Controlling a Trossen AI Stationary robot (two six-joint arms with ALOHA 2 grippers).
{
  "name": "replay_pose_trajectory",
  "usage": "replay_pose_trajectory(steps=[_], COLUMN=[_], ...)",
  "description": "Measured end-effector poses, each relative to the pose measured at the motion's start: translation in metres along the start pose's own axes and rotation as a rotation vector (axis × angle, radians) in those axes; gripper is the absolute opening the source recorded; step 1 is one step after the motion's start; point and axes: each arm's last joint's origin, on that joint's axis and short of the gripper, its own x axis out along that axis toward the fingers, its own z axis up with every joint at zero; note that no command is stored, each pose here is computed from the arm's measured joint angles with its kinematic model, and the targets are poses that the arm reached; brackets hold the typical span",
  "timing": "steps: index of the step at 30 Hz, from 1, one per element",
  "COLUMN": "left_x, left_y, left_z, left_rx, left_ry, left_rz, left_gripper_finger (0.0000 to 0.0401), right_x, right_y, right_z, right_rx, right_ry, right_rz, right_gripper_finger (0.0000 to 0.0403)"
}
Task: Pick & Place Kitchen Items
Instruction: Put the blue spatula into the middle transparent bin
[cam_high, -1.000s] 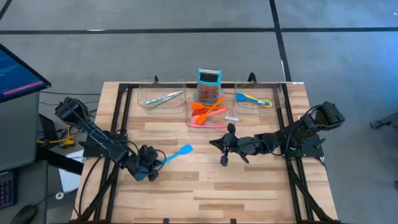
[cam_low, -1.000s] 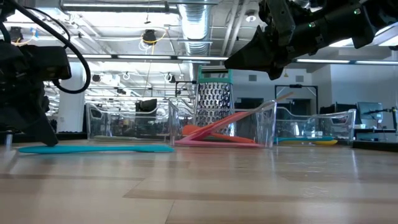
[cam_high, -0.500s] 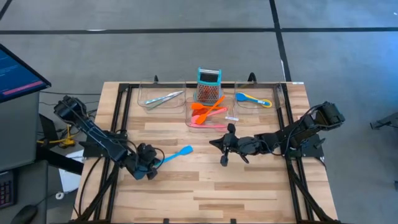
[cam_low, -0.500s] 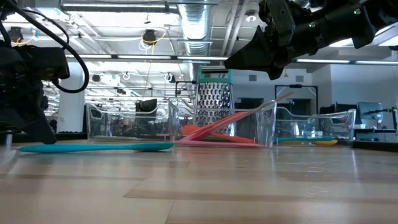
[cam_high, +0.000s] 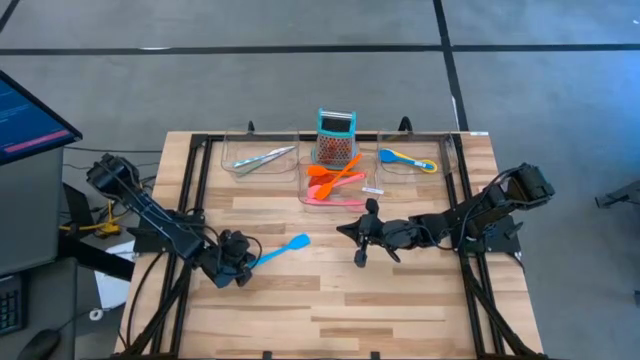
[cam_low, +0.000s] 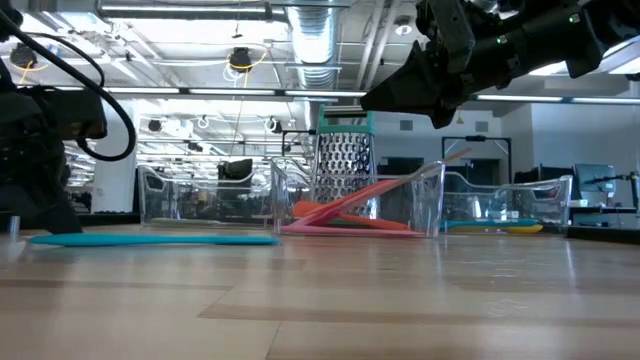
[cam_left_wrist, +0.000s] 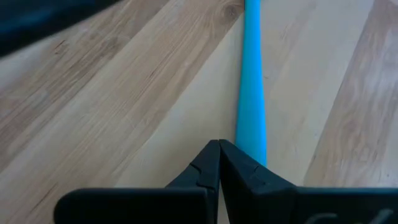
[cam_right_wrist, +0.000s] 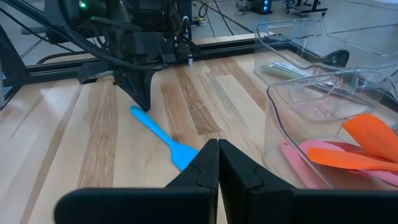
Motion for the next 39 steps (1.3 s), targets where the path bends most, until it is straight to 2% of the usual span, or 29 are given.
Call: replay_pose_trajectory(steps=[16,23,39], left_x=[0.000,-0.005,-0.006], left_y=[0.000,-0.016,-0.019], left_z=[0.002,0.011,0.011], left_rx=[0.011,0.072,0.035], left_ry=[-0.049,-0.082,-0.039], left_rz=[0.014,-0.025,-0.057], left_gripper_finger=[0.0001,0.0001,0.0001], right_x=[0.001,0.001,0.001], right_y=[-0.002,-0.002,-0.002], right_z=[0.001,0.001,0.000], right_rx=[0.004,0.004,0.001], right_ry=[-0.003,-0.003,0.001], right_rz=[-0.004,-0.004,-0.004], right_gripper_finger=[0.0000,0.0000,0.0000])
